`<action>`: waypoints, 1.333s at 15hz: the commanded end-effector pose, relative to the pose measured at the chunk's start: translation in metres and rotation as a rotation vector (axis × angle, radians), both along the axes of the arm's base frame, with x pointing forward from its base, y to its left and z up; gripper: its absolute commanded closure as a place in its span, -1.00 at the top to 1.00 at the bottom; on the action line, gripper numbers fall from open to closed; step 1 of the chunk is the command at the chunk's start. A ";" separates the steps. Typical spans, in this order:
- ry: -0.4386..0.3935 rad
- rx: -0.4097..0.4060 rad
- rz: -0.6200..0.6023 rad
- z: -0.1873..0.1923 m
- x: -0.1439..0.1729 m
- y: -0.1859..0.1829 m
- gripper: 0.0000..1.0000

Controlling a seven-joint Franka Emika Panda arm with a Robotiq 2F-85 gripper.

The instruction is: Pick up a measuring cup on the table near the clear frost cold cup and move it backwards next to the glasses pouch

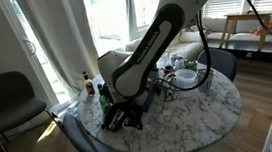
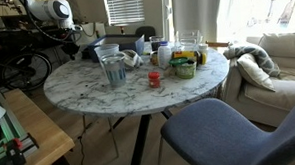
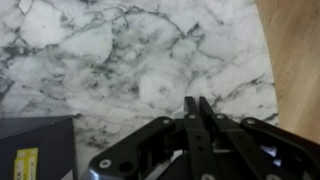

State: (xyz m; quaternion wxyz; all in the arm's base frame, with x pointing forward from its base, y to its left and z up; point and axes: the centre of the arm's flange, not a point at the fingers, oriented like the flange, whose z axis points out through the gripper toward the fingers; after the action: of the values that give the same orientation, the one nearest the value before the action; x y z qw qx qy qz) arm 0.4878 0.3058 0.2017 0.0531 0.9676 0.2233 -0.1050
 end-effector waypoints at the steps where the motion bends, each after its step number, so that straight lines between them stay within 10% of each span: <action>1: 0.023 -0.045 -0.045 -0.013 0.013 0.007 -0.97; 2: 0.022 -0.049 -0.041 -0.014 0.015 0.007 -0.97; 3: 0.023 -0.048 -0.036 -0.012 0.015 0.006 -0.37; 13: -0.046 -0.065 -0.029 0.071 -0.025 -0.064 0.96; 20: -0.079 -0.080 -0.161 0.111 -0.093 -0.162 1.00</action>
State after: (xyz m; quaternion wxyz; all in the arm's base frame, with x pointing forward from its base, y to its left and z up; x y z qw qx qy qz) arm 0.4396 0.1941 0.2907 0.0970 0.9781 0.1602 -0.0908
